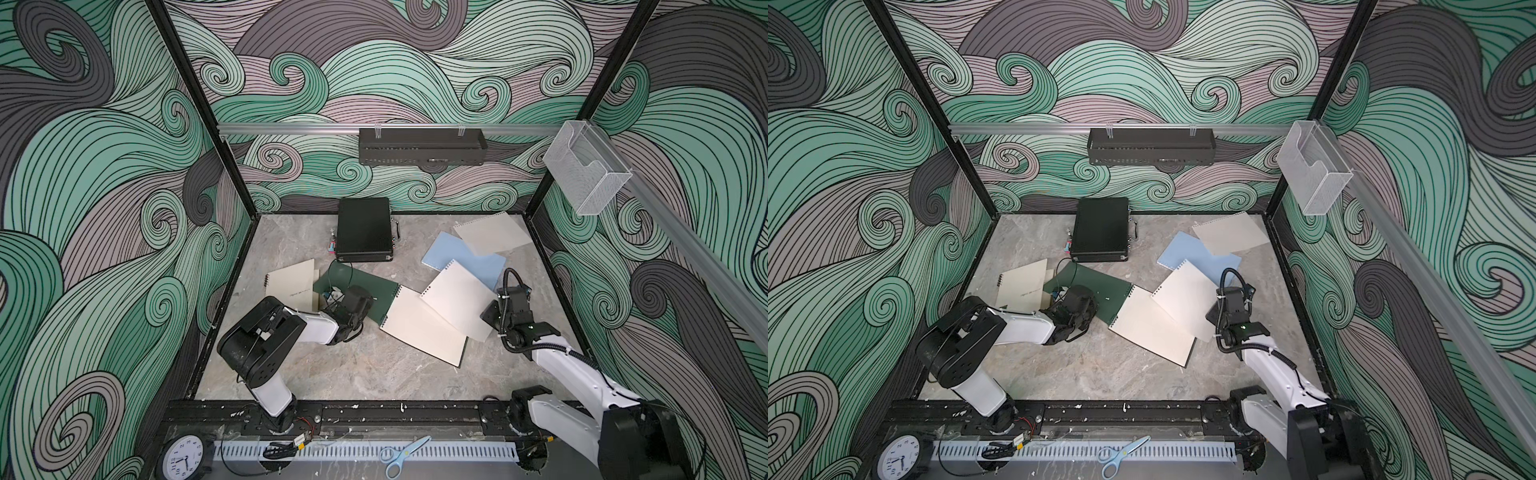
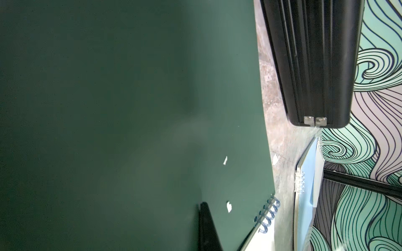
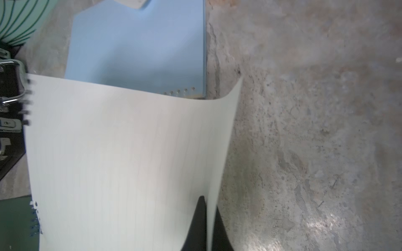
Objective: Tear off pages from different notebooks
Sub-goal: Tear off the paper from the notebook, then close the notebook at the center of the board.
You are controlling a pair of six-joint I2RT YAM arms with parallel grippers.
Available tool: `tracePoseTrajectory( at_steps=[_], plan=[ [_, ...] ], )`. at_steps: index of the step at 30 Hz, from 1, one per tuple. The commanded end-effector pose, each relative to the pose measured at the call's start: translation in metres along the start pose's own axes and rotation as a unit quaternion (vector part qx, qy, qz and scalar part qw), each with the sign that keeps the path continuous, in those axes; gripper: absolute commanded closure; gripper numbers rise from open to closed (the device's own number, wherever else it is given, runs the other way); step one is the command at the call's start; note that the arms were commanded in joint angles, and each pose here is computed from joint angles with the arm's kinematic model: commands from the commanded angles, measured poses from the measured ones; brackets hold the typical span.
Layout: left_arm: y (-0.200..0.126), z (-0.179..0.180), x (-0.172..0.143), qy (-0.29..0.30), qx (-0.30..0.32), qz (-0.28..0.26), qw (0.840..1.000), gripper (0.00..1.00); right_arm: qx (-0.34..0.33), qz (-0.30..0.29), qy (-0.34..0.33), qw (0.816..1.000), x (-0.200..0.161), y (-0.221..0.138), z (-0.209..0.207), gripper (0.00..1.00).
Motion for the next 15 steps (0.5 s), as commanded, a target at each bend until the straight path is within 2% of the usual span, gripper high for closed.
tracePoseTrajectory(
  at_steps=[1,3,6,10,15],
  plan=[
    [0.003,0.037,0.002,0.049,0.088,0.007,0.995,1.00,0.057,-0.023,-0.001,0.998,0.014,-0.015,0.017,1.00],
    [-0.002,0.022,0.004,0.091,0.100,-0.006,0.991,1.00,0.061,-0.031,-0.001,0.998,0.016,-0.022,0.017,1.00],
    [-0.018,-0.006,0.009,0.180,0.104,-0.068,0.976,1.00,0.062,-0.038,0.006,0.997,0.018,-0.028,0.016,1.00],
    [-0.038,-0.034,0.008,0.295,0.095,-0.134,0.941,1.00,0.061,-0.034,0.041,0.997,0.023,-0.024,0.010,1.00],
    [-0.057,-0.048,-0.003,0.396,0.086,-0.173,0.898,1.00,0.087,-0.037,0.079,0.992,0.031,-0.021,0.009,1.00]
  ],
)
Point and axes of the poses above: each gripper's point midway between its finger pads, its own y axis out along the fingers, its own z axis along the line the jaws close on, x = y × z, the point moved 5 cm from there along -y, back along the fingers, and after that the axes turned 8 degrees about -y, right-handed, at the moved point
